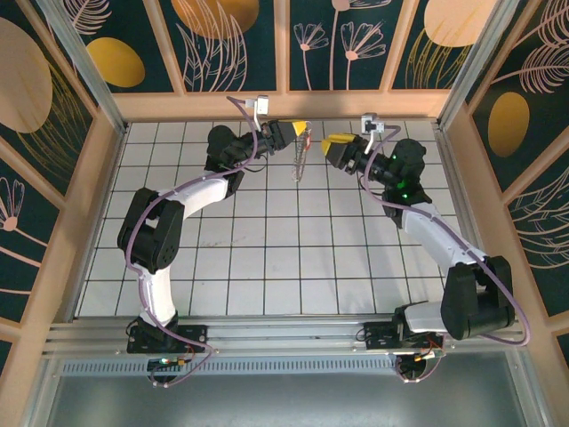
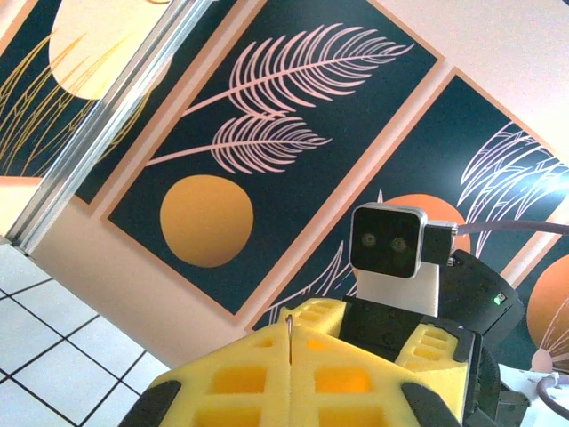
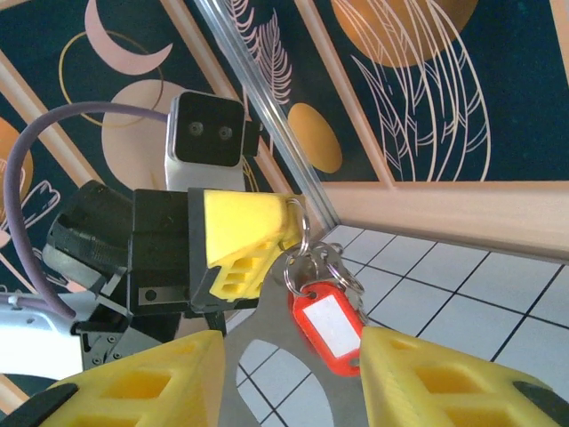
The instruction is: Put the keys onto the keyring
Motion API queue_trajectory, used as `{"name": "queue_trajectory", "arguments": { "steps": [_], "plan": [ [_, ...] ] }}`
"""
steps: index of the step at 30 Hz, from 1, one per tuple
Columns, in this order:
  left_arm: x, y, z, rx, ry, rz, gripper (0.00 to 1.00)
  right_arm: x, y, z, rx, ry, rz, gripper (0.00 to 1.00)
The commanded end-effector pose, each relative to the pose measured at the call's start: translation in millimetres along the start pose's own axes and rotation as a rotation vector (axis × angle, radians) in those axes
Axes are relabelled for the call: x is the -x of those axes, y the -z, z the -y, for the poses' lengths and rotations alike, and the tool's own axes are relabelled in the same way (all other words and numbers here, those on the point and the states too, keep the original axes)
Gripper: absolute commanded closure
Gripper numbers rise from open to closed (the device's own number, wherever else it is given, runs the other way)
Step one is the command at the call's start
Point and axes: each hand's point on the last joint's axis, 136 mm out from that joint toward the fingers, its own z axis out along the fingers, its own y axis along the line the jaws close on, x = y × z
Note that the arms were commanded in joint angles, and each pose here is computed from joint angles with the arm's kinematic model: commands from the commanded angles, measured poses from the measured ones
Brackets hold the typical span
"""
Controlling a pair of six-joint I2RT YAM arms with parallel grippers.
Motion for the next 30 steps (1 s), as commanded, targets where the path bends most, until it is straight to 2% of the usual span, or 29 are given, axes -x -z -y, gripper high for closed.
{"name": "queue_trajectory", "arguments": {
  "steps": [1, 10, 22, 25, 30],
  "plan": [
    [11, -3, 21, -0.063, -0.057, 0.023, 1.0, 28, -5, -5, 0.02, -0.023, 0.082, 0.55],
    [10, -4, 22, -0.066, -0.058, 0.02, 1.0, 37, -30, -4, 0.082, -0.102, 0.105, 0.5],
    [9, -5, 23, -0.069, -0.055, 0.015, 1.0, 28, -48, -5, 0.13, -0.123, 0.078, 0.51],
    [9, -5, 23, -0.07, -0.055, 0.014, 1.0, 28, -51, -6, 0.136, -0.122, 0.074, 0.54],
    [7, -7, 22, -0.072, -0.052, 0.011, 1.0, 27, -52, -4, 0.135, -0.124, 0.067, 0.69]
  ]
}}
